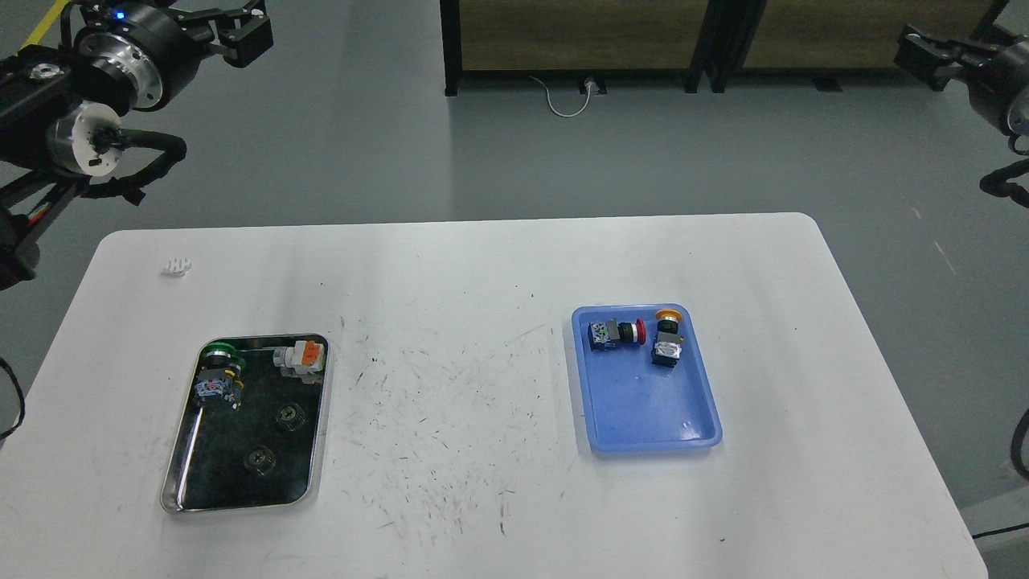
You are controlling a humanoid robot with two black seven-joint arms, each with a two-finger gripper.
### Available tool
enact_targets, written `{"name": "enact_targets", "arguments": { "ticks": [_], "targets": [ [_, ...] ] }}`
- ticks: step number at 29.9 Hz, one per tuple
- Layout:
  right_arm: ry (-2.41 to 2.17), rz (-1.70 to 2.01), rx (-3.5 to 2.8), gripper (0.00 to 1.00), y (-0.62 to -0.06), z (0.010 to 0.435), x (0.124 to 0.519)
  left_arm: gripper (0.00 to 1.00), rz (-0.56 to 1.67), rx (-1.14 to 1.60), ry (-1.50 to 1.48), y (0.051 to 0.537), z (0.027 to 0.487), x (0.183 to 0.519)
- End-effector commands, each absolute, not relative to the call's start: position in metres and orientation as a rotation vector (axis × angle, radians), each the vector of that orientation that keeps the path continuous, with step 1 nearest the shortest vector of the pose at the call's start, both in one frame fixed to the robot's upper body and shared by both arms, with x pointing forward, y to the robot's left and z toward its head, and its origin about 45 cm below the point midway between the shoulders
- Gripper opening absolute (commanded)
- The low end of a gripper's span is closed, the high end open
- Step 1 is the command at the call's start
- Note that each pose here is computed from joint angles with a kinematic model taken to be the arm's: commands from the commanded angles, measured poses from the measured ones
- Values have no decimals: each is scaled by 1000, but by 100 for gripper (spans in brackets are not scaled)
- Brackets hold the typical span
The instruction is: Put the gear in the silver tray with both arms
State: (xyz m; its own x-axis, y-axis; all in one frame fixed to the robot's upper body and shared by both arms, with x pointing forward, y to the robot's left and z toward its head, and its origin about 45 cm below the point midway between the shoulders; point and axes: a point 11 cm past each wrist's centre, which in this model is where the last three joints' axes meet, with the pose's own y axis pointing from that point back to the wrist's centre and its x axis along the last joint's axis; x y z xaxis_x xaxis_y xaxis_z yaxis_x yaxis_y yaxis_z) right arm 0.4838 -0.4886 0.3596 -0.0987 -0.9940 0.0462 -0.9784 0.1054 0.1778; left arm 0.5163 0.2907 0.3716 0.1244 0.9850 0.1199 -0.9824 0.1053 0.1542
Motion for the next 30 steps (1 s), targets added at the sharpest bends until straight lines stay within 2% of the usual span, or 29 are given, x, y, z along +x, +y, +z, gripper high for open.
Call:
{"name": "enact_targets", "arguments": {
  "ticks": [1,9,17,30],
  "targets": [
    [-2227,-179,2031,99,-473,364,497,98,1472,192,3,293,389,523],
    [-2219,-182,2051,99,-452,374,513,98,1505,142,62,297,413,531],
    [-2206,-130,2095,99,-435,395,523,99,1476,138,66,274,412,536],
    [-2207,-41,2032,99,-439,415,523,99,1438,133,39,247,412,538]
  ]
}}
